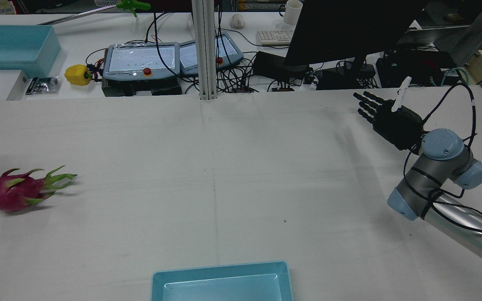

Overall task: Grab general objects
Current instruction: 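Move the left hand toward the pink dragon fruit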

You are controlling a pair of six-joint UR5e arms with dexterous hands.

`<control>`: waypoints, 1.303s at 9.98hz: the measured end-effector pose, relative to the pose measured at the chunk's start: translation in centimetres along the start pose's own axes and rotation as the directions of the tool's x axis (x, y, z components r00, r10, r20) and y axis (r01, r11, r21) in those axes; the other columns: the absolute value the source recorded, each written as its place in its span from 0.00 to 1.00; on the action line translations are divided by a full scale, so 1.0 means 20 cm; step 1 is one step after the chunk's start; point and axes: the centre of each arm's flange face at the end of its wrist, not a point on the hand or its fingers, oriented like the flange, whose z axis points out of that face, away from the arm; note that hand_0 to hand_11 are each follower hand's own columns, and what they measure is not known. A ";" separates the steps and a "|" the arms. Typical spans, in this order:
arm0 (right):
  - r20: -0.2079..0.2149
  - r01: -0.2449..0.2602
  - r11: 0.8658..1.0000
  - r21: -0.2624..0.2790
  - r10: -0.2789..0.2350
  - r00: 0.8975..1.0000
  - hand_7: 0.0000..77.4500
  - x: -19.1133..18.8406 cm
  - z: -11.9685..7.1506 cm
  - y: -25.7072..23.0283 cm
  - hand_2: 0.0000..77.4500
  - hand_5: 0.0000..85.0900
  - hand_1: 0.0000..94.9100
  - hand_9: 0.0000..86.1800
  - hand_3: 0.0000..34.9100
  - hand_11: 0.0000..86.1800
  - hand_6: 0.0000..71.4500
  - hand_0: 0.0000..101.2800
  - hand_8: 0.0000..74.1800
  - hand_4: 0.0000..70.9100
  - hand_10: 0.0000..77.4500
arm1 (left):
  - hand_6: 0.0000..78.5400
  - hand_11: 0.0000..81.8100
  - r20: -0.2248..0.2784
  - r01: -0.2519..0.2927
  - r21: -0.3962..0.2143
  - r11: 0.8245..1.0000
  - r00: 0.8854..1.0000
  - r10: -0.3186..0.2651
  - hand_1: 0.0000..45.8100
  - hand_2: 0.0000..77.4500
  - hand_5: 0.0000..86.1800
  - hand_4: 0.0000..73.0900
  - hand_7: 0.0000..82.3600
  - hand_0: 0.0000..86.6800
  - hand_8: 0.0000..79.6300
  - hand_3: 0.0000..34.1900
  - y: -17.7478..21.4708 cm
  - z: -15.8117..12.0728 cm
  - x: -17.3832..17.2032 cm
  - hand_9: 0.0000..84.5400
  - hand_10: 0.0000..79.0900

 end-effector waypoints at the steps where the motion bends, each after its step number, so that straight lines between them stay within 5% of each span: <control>1: 0.000 0.000 1.000 0.000 0.000 1.000 0.00 0.00 0.00 0.00 0.02 0.00 0.07 0.01 0.00 0.01 0.00 0.00 0.00 0.00 0.00 | 0.00 0.03 0.000 -0.001 0.007 1.000 1.000 0.001 0.00 0.45 0.02 0.01 0.02 0.51 0.01 0.76 -0.01 0.00 -0.02 0.01 0.01; 4: 0.000 0.000 1.000 0.000 0.000 1.000 0.00 0.00 0.00 0.00 0.03 0.00 0.07 0.01 0.00 0.01 0.00 0.00 0.00 0.00 0.00 | 0.00 0.03 0.005 -0.016 0.014 1.000 1.000 0.016 0.00 0.51 0.02 0.01 0.02 0.52 0.01 0.72 -0.03 -0.01 -0.07 0.01 0.01; 5: 0.000 0.000 1.000 0.000 0.000 1.000 0.00 0.00 0.00 0.00 0.03 0.00 0.07 0.01 0.00 0.01 0.00 0.00 0.00 0.00 0.00 | 0.00 0.03 0.005 -0.017 0.014 1.000 1.000 0.017 0.00 0.73 0.02 0.01 0.02 0.68 0.01 0.71 -0.03 -0.01 -0.08 0.01 0.01; 6: 0.000 0.000 1.000 0.000 0.000 1.000 0.00 0.00 0.00 0.00 0.03 0.00 0.07 0.01 0.00 0.01 0.00 0.00 0.00 0.00 0.00 | 0.00 0.03 0.005 -0.017 0.014 1.000 1.000 0.017 0.00 0.77 0.02 0.01 0.02 0.81 0.01 0.72 -0.03 0.00 -0.08 0.01 0.01; 9: 0.000 0.000 1.000 0.000 0.000 1.000 0.00 0.00 0.00 0.00 0.02 0.00 0.07 0.01 0.00 0.01 0.00 0.00 0.00 0.00 0.00 | 0.00 0.03 -0.004 -0.007 0.013 1.000 1.000 0.007 0.00 0.77 0.02 0.01 0.02 0.93 0.01 0.75 -0.02 0.01 0.00 0.01 0.01; 11: 0.000 0.000 1.000 0.000 0.000 1.000 0.00 0.00 0.00 0.00 0.03 0.00 0.07 0.01 0.00 0.01 0.00 0.00 0.00 0.00 0.00 | 0.00 0.12 -0.033 0.039 0.047 0.998 0.999 -0.038 0.00 0.77 0.02 0.28 0.02 0.93 0.01 0.52 -0.09 -0.06 0.04 0.01 0.02; 12: 0.000 0.000 1.000 0.000 0.000 1.000 0.00 0.00 0.00 0.00 0.02 0.00 0.07 0.01 0.00 0.01 0.00 0.00 0.00 0.00 0.00 | 0.13 0.24 -0.063 0.075 0.071 0.995 0.996 -0.071 0.00 0.73 0.02 0.46 0.01 0.93 0.01 0.39 -0.14 -0.12 0.06 0.01 0.02; 13: 0.000 0.000 1.000 0.000 0.000 1.000 0.00 0.00 0.00 0.00 0.02 0.00 0.07 0.01 0.00 0.01 0.00 0.00 0.00 0.00 0.00 | 0.13 0.24 -0.085 0.097 0.085 0.992 0.992 -0.090 0.00 0.73 0.02 0.46 0.01 0.93 0.01 0.39 -0.18 -0.17 0.07 0.01 0.02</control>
